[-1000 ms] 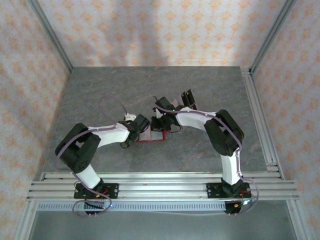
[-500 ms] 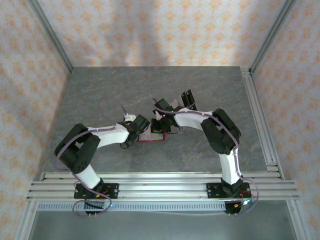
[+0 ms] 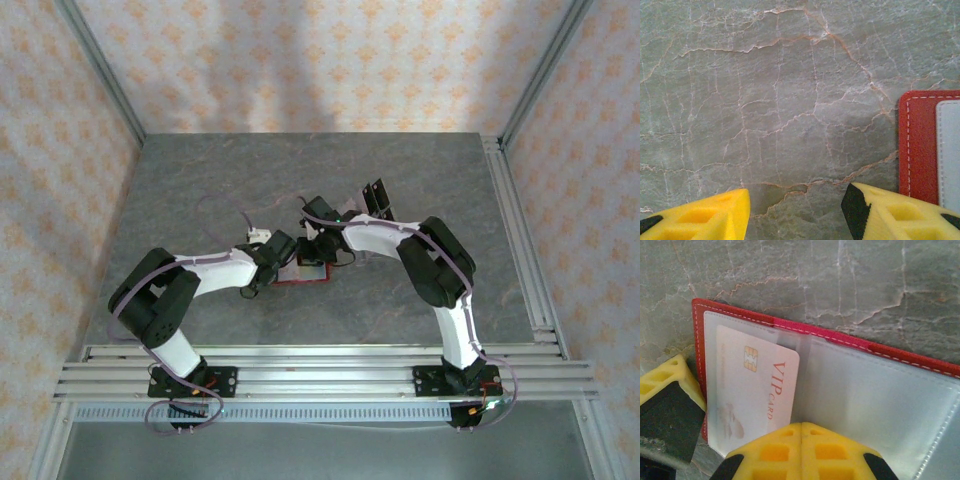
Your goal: Put the credit cards into the card holder
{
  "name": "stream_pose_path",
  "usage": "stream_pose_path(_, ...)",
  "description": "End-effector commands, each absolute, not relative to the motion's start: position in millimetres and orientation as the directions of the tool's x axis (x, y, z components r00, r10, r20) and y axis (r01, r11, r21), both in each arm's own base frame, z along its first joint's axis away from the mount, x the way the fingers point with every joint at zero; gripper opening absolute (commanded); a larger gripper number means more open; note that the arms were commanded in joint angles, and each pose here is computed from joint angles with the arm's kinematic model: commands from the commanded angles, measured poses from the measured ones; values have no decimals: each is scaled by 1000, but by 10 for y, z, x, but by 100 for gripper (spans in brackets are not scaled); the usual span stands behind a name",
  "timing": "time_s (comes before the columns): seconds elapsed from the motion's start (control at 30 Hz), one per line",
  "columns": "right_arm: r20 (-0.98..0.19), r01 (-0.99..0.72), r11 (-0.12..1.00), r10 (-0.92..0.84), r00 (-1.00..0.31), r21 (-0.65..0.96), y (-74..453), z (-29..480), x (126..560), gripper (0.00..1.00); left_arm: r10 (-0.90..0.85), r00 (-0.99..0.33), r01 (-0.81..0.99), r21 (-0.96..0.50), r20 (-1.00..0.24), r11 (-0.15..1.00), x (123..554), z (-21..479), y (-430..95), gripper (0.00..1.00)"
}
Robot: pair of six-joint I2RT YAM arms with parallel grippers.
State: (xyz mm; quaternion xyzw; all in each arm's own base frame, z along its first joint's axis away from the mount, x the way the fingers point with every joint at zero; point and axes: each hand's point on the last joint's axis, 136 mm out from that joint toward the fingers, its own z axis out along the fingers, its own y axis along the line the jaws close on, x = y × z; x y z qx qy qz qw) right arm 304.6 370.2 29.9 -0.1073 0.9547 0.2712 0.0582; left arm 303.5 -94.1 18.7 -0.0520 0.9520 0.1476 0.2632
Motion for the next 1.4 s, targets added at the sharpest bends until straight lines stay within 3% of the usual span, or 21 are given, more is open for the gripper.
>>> stream_pose_path(0.0, -151, -255, 836, -207, -967, 486, 3772, 226, 2978, 0, -48, -862, -150, 162, -505, 975, 3013, 93, -1140, 57)
stream_pose_path(0.33, -150, -265, 829, -219, -964, 492, 3843, 264, 2992, 0, -56, -857, -156, 154, -513, 976, 3016, 130, -1141, 57)
stream_pose_path(0.67, -205, -231, 843, -147, -968, 486, 3562, 427, 3077, 0, -55, -842, -162, 153, -537, 975, 3014, 313, -1084, 57)
stream_pose_path(1.37, -203, -160, 862, -68, -977, 481, 3142, 390, 3099, 0, -30, -815, -110, 103, -579, 989, 3140, 588, -1205, 57)
